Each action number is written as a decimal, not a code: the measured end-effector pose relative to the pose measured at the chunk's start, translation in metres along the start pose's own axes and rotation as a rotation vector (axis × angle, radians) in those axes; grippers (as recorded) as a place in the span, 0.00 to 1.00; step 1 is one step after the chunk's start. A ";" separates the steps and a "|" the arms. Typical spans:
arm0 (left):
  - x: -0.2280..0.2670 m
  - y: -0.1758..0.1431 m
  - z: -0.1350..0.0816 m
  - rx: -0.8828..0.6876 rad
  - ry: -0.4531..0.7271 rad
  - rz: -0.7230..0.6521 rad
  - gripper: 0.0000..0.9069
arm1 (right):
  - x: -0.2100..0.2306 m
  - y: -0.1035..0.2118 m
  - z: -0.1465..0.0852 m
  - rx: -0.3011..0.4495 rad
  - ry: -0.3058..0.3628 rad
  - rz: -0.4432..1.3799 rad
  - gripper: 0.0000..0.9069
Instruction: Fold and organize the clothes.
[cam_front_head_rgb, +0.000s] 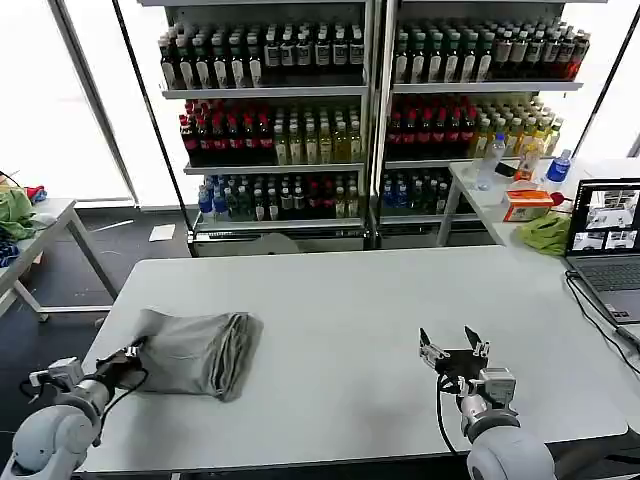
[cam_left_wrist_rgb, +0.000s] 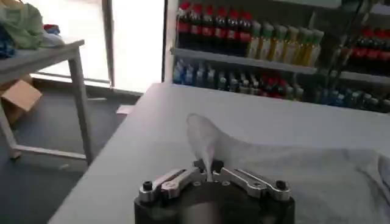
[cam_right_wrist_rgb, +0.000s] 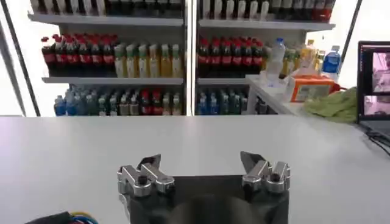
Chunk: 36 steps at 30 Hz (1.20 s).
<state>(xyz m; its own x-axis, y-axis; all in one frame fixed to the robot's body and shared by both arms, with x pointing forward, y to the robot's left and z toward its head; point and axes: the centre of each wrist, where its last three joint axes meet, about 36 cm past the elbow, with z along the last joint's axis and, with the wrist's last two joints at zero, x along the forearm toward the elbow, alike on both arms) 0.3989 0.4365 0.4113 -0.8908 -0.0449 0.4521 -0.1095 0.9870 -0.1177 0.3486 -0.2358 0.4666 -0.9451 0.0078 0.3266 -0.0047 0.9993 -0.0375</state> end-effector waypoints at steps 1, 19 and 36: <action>0.002 0.005 -0.003 0.000 -0.006 -0.011 0.00 | -0.001 0.000 0.000 -0.001 0.000 -0.002 1.00; 0.035 0.095 -0.100 -0.067 -0.172 -0.193 0.00 | -0.012 -0.004 -0.001 -0.022 -0.002 -0.005 1.00; 0.038 0.019 -0.091 -0.070 -0.195 -0.067 0.00 | -0.006 -0.009 0.003 -0.022 0.011 0.029 1.00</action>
<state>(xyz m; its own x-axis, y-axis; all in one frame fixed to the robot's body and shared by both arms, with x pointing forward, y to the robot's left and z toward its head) 0.4028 0.4675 0.5068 -0.9518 -0.1330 0.2762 -0.1465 0.9888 -0.0287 0.3530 -0.2451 0.4620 -0.9410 0.0373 0.3364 0.0301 0.9992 -0.0266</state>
